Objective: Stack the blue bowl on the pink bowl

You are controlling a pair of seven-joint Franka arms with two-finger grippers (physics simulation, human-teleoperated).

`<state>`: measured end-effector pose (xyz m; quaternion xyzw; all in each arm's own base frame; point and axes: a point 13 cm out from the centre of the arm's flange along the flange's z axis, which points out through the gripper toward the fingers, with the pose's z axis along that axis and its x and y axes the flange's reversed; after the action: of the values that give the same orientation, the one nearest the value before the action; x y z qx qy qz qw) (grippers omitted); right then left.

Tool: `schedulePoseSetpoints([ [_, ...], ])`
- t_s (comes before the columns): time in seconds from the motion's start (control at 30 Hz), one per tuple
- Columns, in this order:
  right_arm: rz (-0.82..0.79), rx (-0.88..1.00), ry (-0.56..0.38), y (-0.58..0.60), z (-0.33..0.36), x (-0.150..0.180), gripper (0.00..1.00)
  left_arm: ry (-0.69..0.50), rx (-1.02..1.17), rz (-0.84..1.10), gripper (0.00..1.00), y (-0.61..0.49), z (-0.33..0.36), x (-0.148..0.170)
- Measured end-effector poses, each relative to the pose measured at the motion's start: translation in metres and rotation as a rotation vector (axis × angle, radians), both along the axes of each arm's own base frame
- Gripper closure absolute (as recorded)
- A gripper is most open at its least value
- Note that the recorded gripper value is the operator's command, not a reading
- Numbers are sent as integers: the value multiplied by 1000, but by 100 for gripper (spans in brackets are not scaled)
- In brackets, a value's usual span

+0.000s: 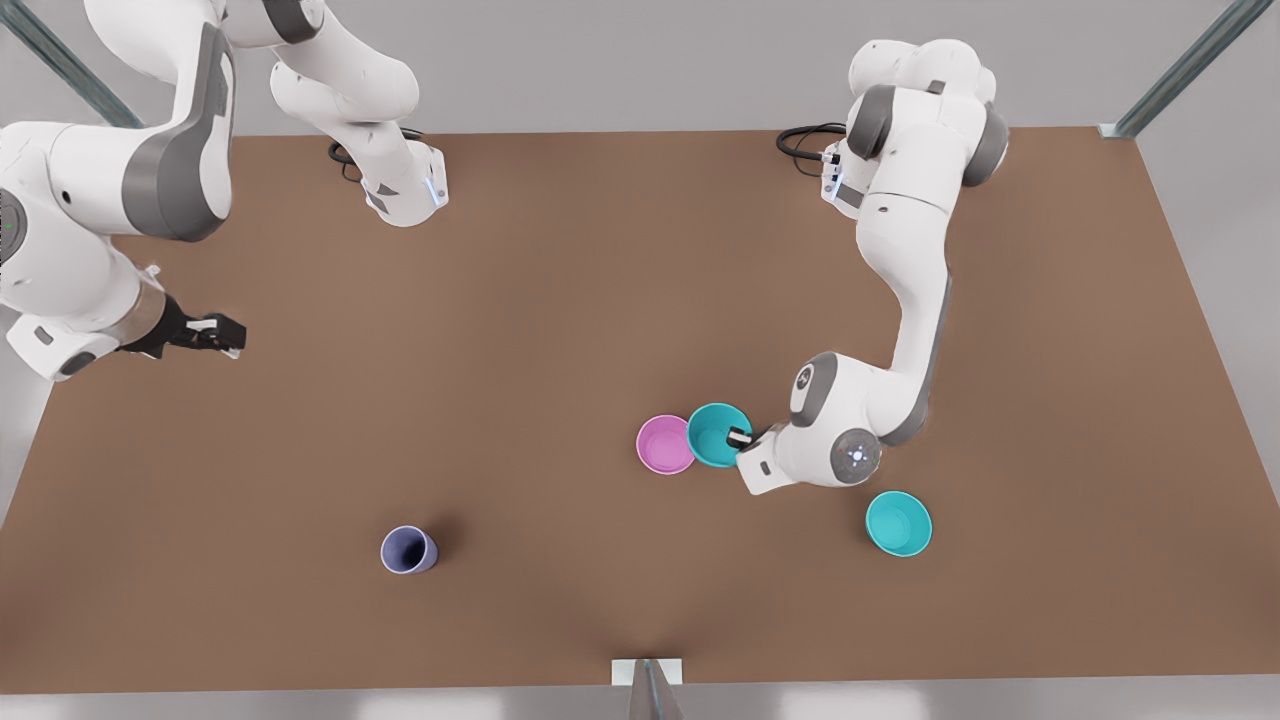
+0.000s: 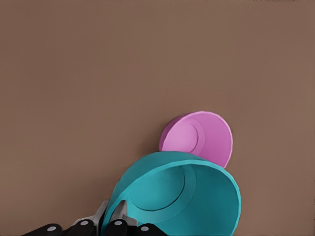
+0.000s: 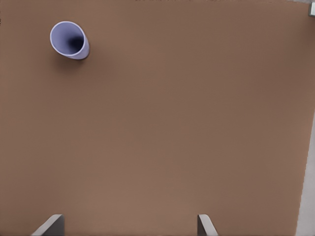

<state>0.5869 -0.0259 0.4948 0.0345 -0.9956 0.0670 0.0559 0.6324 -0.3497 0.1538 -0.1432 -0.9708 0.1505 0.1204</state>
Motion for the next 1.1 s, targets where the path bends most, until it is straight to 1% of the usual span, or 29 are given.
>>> schedulePoseSetpoints([
  [0.17, 51, 24, -8, 3, -12, 13, 0, 13, 34, 184, 79, -31, -8, 4],
  [0.43, 107, 34, 3, 5, -17, 16, 0, 107, 80, 386, 79, -67, -19, -20],
  [0.57, 125, 35, 6, 4, -17, 16, 0, 142, 111, 473, 79, -69, -28, -23],
  [0.77, 147, 38, 11, 4, -19, 17, 0, 185, 158, 569, 79, -68, -38, -31],
  [1.03, 168, 42, 15, 5, -21, 17, 0, 213, 194, 641, 79, -78, -38, -42],
  [1.07, 170, 42, 16, 5, -21, 17, 0, 216, 197, 649, 0, -79, -38, -42],
  [1.1, 172, 42, 16, 5, -21, 17, 0, 219, 199, 656, 0, -79, -38, -42],
])
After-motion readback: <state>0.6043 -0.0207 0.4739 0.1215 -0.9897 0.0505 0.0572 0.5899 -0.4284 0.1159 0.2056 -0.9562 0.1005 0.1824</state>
